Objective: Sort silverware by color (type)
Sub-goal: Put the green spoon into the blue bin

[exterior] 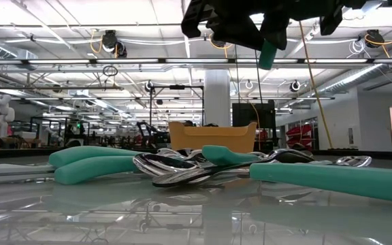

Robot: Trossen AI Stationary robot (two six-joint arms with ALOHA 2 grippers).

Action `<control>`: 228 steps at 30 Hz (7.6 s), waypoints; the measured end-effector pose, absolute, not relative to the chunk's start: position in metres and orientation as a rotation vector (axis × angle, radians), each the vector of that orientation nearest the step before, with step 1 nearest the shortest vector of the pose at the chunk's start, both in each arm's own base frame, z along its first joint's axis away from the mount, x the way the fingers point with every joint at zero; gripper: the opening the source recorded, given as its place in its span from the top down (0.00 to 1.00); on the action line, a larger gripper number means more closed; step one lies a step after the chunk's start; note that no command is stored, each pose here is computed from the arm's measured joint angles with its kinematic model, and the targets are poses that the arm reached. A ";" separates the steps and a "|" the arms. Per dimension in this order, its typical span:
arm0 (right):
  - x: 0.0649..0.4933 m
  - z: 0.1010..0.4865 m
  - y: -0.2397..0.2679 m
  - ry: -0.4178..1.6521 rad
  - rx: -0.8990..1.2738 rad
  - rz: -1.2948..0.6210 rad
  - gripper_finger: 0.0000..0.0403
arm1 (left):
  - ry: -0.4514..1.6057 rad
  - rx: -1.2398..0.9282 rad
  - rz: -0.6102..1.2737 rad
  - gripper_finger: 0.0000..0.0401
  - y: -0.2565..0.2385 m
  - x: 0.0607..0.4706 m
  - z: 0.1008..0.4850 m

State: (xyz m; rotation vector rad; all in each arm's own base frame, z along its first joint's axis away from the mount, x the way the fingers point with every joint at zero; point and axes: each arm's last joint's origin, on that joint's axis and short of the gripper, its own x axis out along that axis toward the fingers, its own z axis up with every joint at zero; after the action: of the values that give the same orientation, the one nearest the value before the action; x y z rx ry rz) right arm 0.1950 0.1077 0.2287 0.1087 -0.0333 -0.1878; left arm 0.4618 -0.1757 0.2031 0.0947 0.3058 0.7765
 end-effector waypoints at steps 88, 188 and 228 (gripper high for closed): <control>0.188 0.223 0.103 0.076 -0.009 -0.186 0.53 | 0.850 -0.643 0.844 0.88 -0.296 0.213 0.261; 0.187 0.213 0.102 0.160 -0.038 -0.198 0.54 | 1.332 -0.777 0.945 0.77 -0.292 0.139 0.240; 0.186 0.205 0.103 0.240 -0.029 -0.150 0.54 | 0.658 -0.237 0.805 0.76 -0.220 0.281 0.253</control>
State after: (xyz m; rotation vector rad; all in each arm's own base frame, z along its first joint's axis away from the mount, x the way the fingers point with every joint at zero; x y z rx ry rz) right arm 0.1857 0.1030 0.2053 -0.0290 0.2397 -0.1499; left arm 0.2806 -0.2203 0.2534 -0.2372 0.6581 0.8048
